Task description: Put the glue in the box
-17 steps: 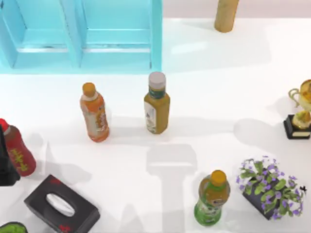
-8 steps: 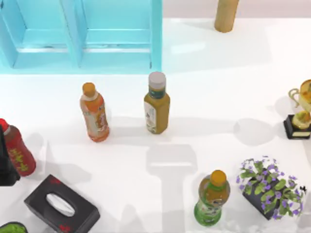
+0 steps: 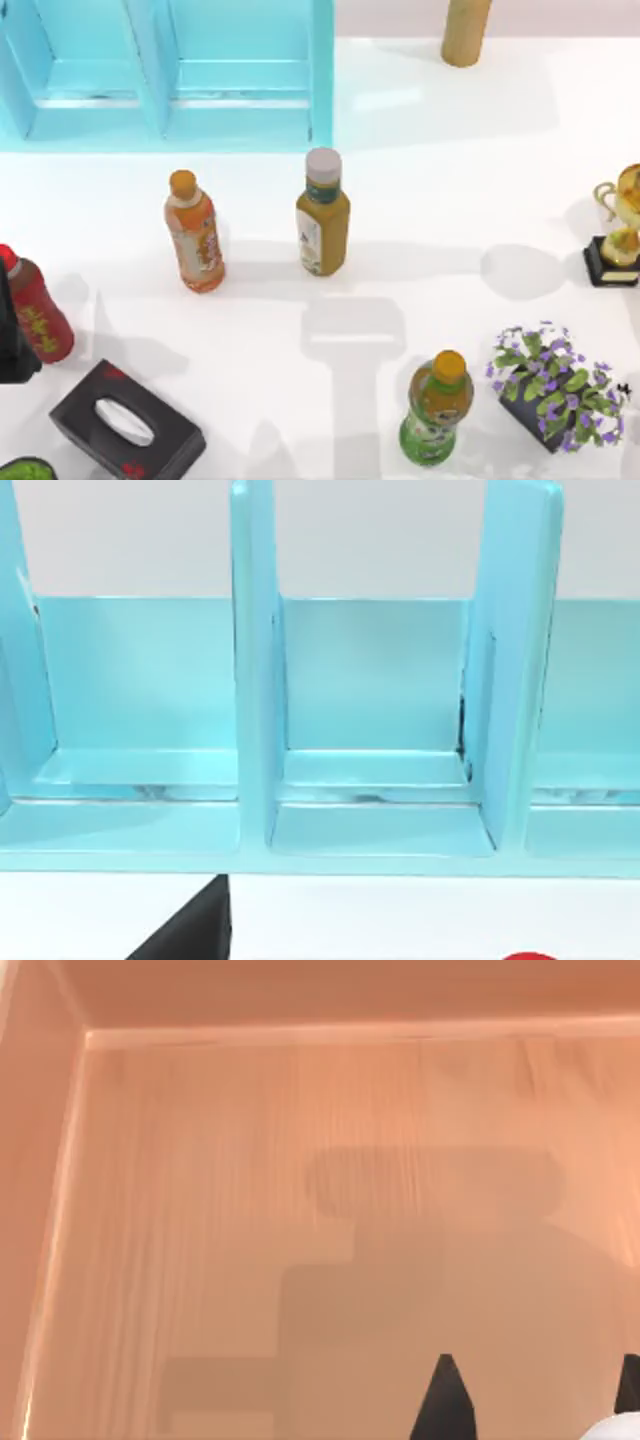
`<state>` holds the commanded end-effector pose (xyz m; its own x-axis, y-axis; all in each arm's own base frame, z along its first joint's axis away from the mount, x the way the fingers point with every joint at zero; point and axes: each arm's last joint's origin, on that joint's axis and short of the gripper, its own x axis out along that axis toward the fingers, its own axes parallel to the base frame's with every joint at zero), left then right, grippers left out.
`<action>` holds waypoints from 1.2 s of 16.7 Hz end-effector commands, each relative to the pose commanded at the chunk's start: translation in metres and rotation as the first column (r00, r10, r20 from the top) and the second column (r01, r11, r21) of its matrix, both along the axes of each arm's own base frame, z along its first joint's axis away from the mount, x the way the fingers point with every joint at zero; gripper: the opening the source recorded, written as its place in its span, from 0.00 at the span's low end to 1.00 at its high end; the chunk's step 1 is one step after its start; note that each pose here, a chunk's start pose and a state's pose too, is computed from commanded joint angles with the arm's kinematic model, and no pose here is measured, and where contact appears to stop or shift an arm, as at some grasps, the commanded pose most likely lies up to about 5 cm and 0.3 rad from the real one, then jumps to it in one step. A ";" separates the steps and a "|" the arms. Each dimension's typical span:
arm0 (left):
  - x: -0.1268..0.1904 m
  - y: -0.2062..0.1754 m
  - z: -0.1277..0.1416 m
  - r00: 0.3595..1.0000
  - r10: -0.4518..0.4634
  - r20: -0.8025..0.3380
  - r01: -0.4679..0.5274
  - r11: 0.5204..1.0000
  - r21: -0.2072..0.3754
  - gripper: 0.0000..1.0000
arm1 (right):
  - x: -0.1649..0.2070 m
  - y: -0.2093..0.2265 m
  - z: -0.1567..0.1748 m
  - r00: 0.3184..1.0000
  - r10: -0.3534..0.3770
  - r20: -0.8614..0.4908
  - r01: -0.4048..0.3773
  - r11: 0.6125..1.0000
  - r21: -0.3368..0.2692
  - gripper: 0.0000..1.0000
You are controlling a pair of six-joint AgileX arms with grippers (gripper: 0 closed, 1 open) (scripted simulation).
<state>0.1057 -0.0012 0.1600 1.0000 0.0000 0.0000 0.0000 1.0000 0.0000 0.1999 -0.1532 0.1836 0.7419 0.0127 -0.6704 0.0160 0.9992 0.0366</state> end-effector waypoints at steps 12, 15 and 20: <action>0.000 0.000 0.000 1.000 0.000 0.000 0.000 1.000 0.000 1.00 | 0.022 0.003 -0.033 1.000 -0.005 -0.001 0.005 1.000 0.004 0.00; 0.000 0.000 0.000 1.000 0.000 0.000 0.000 1.000 0.000 1.00 | 0.022 0.003 -0.033 1.000 -0.005 -0.001 0.005 1.000 0.004 0.23; 0.000 0.000 0.000 1.000 0.000 0.000 0.000 1.000 0.000 1.00 | 0.022 0.003 -0.033 1.000 -0.005 -0.001 0.005 1.000 0.004 0.60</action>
